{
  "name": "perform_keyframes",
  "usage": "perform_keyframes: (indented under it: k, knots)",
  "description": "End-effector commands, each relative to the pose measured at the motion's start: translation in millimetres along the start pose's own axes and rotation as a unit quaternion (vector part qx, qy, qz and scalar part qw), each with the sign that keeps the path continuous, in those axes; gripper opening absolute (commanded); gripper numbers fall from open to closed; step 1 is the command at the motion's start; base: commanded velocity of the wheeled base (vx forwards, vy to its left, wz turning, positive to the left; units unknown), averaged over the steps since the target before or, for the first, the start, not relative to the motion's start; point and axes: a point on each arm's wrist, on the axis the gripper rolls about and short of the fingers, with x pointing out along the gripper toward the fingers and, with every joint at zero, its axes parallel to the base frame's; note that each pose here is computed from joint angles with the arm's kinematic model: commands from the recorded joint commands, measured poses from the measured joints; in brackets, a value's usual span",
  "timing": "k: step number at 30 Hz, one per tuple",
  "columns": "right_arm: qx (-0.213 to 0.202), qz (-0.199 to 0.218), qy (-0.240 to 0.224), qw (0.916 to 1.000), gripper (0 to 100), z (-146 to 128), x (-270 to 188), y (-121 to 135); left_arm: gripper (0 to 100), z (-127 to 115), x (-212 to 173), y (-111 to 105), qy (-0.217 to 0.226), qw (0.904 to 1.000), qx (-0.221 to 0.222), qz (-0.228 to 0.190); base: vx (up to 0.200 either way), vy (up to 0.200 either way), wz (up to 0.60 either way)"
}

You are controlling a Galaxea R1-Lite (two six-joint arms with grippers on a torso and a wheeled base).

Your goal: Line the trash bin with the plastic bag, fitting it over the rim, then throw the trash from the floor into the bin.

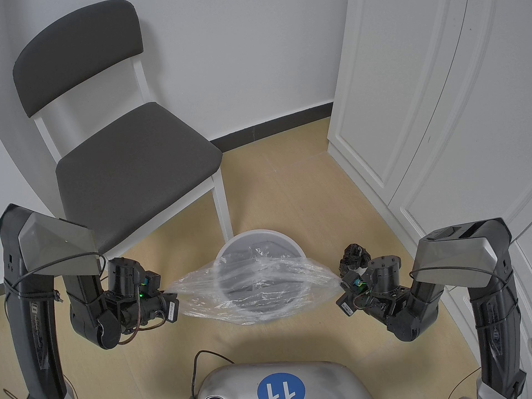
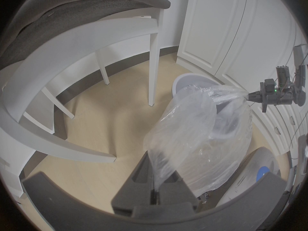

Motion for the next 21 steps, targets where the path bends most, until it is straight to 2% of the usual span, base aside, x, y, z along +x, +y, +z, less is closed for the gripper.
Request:
perform_keyframes:
  k: [1, 5, 12, 16, 21]
  knots:
    - [0.001, 0.007, 0.017, 0.9998, 0, -14.1, 11.9, 13.1, 0, -15.5, 8.7, -4.2, 0.027, 0.9996, 0.0, -0.002, 0.0, 0.0, 0.0]
    - [-0.006, 0.021, 0.033, 0.9992, 0, -17.9, -2.1, 11.8, 0, -18.9, 2.8, -5.1, 0.037, 0.9993, 0.002, -0.006, 0.0, 0.0, 0.0]
    - [-0.029, 0.06, 0.04, 0.997, 0, -4.8, -40.6, -7.2, 0, -16.1, -15.0, -1.7, 0.048, 0.9985, 0.022, -0.013, 0.0, 0.0, 0.0]
    - [-0.038, 0.065, 0.048, 0.996, 0, -5.5, -46.1, -12.0, 0, -18.7, -18.5, -3.1, 0.059, 0.9977, 0.022, -0.023, 0.0, 0.0, 0.0]
    - [-0.048, 0.076, 0.063, 0.994, 0, -14.4, -38.0, -1.5, 0, -24.1, -11.9, -3.7, 0.066, 0.9968, 0.034, -0.031, 0.0, 0.0, 0.0]
